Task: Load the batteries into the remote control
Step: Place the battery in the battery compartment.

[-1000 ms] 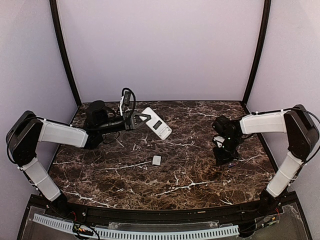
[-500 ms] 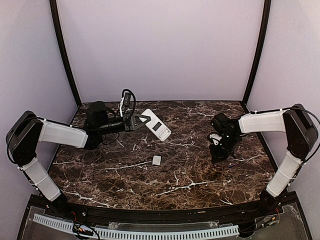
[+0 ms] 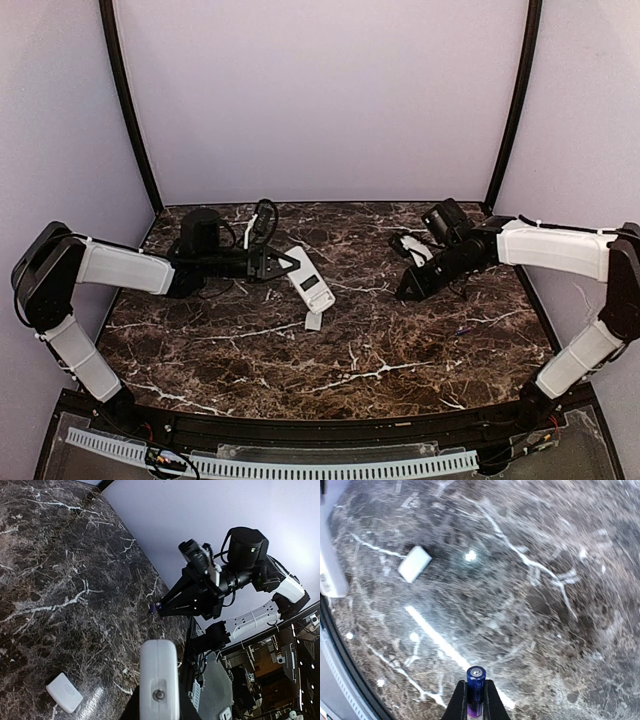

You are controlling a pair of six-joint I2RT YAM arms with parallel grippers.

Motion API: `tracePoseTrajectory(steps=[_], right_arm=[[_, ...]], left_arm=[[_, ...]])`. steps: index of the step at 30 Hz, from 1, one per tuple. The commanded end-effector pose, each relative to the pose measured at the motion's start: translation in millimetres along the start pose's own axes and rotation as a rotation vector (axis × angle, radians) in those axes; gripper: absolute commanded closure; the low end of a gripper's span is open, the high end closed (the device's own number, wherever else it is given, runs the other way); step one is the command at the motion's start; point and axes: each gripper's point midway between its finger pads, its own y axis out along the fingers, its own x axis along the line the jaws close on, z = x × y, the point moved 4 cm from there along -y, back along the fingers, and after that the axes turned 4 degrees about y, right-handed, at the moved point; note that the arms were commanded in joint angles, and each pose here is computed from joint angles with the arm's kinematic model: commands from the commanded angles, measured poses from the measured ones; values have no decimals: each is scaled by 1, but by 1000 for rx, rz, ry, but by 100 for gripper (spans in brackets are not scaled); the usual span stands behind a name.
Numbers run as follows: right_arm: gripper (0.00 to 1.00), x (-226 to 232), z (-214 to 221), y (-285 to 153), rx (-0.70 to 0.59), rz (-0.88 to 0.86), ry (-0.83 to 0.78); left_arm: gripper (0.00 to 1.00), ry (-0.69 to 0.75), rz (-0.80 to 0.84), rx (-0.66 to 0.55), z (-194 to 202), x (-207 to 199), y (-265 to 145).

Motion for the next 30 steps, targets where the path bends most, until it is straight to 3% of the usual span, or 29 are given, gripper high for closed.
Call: tracePoseTrajectory(steps=[1, 5, 12, 20, 30], right_arm=[[100, 54, -13, -19, -135, -153, -225], [100, 91, -9, -29, -165, -238, -368], [100, 158, -6, -59, -230, -400, -612], [100, 214, 6, -79, -240, -543, -789], [100, 244, 38, -63, -110, -567, -901]], left_arm=[[100, -113, 87, 131, 23, -11, -3], [100, -238, 171, 236, 45, -14, 7], [100, -311, 319, 365, 70, -42, 22], [100, -368, 476, 416, 71, -66, 31], [100, -376, 470, 407, 70, -64, 36]])
